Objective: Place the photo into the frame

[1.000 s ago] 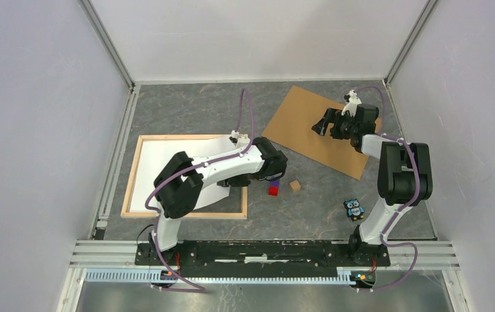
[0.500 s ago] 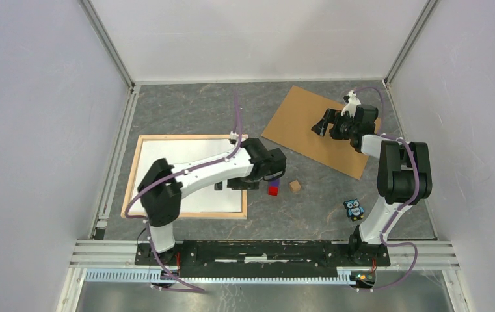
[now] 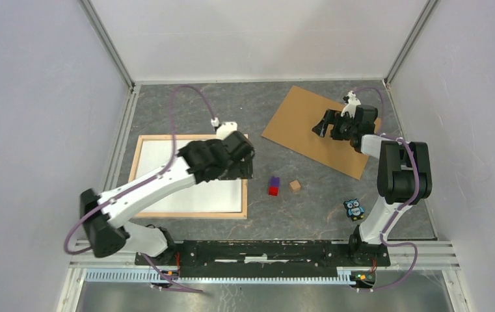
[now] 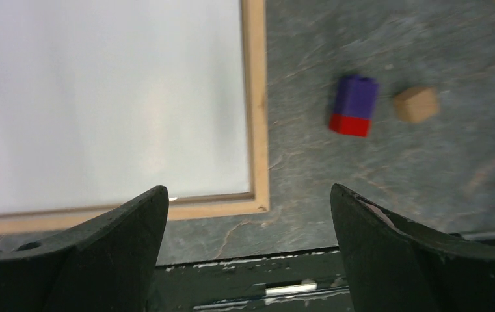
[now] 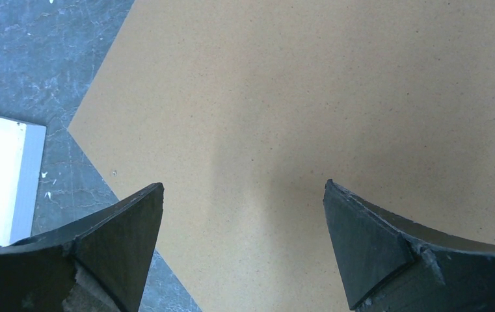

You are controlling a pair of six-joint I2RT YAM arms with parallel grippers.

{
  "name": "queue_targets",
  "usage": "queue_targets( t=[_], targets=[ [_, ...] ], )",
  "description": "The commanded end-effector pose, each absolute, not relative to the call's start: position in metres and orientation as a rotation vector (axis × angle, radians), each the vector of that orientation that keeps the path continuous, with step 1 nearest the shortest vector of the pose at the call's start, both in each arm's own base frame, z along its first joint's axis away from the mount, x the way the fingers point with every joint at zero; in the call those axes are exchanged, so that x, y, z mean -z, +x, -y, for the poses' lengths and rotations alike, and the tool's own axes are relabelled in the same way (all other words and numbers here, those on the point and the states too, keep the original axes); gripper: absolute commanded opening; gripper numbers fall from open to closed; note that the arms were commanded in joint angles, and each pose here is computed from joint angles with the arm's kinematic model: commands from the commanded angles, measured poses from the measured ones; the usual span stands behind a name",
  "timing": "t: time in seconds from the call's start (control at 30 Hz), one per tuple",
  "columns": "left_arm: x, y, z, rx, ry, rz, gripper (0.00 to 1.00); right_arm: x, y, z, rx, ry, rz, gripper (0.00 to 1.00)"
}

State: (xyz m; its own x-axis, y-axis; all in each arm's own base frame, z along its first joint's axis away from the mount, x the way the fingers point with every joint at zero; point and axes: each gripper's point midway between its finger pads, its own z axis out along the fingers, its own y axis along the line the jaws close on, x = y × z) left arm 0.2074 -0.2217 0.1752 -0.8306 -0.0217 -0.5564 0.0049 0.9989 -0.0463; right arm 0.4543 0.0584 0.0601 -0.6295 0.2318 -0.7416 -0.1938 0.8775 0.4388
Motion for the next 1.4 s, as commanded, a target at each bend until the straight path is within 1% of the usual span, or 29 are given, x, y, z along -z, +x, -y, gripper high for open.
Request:
queue_targets(
  t=[0.0,0.1,0.17,0.23,0.27,0.37,0.43,0.5,0.63,0.73,0.93,1.03,1.1,1.2,1.37],
  targets=[
    [-0.238,0.241,0.243,0.451,0.082,-2.285,1.00,-0.063,0.460,-0.060,-0.558,-0.021,-2.163,0.98],
    [-0.245,0.266,0.229,0.515,-0.004,-2.177,1.00,-0.063,0.461,-0.067,-0.518,-0.054,-2.177,0.98],
    [-0.245,0.289,0.221,0.548,-0.124,-2.104,1.00,-0.065,0.462,-0.068,-0.487,-0.068,-2.187,0.98],
    [-0.236,0.306,0.219,0.565,-0.265,-2.027,1.00,-0.071,0.462,-0.065,-0.463,-0.071,-2.177,0.98],
    [-0.231,0.313,0.223,0.580,-0.295,-2.000,1.00,-0.073,0.460,-0.075,-0.468,-0.099,-2.179,0.98],
    [-0.207,0.335,0.235,0.540,-0.374,-2.032,1.00,-0.082,0.461,-0.073,-0.442,-0.107,-2.185,0.98],
    [-0.191,0.348,0.247,0.471,-0.336,-2.106,1.00,-0.087,0.456,-0.072,-0.430,-0.116,-2.193,0.98],
    [-0.182,0.361,0.263,0.467,-0.270,-2.123,1.00,-0.088,0.446,-0.066,-0.393,-0.110,-2.199,0.98],
    [-0.185,0.388,0.291,0.554,-0.166,-2.066,1.00,-0.081,0.421,-0.042,-0.253,-0.063,-2.232,0.98],
    [-0.180,0.408,0.315,0.619,-0.068,-2.105,1.00,-0.080,0.404,-0.015,-0.162,0.014,-2.215,0.98],
    [-0.156,0.451,0.329,0.685,-0.129,-2.148,1.00,-0.063,0.387,0.031,-0.122,0.215,-2.242,0.98],
    [-0.152,0.467,0.350,0.758,-0.042,-2.169,0.99,-0.053,0.378,0.048,-0.114,0.307,-2.232,0.98],
    [-0.141,0.475,0.365,0.788,0.019,-2.201,0.96,-0.046,0.374,0.053,-0.120,0.350,-2.235,0.98],
    [-0.136,0.488,0.375,0.782,0.076,-2.193,0.95,-0.040,0.373,0.057,-0.118,0.367,-2.249,0.98],
    [-0.113,0.508,0.372,0.651,0.086,-2.258,0.95,-0.039,0.373,0.060,-0.103,0.381,-2.255,0.98]
  ],
)
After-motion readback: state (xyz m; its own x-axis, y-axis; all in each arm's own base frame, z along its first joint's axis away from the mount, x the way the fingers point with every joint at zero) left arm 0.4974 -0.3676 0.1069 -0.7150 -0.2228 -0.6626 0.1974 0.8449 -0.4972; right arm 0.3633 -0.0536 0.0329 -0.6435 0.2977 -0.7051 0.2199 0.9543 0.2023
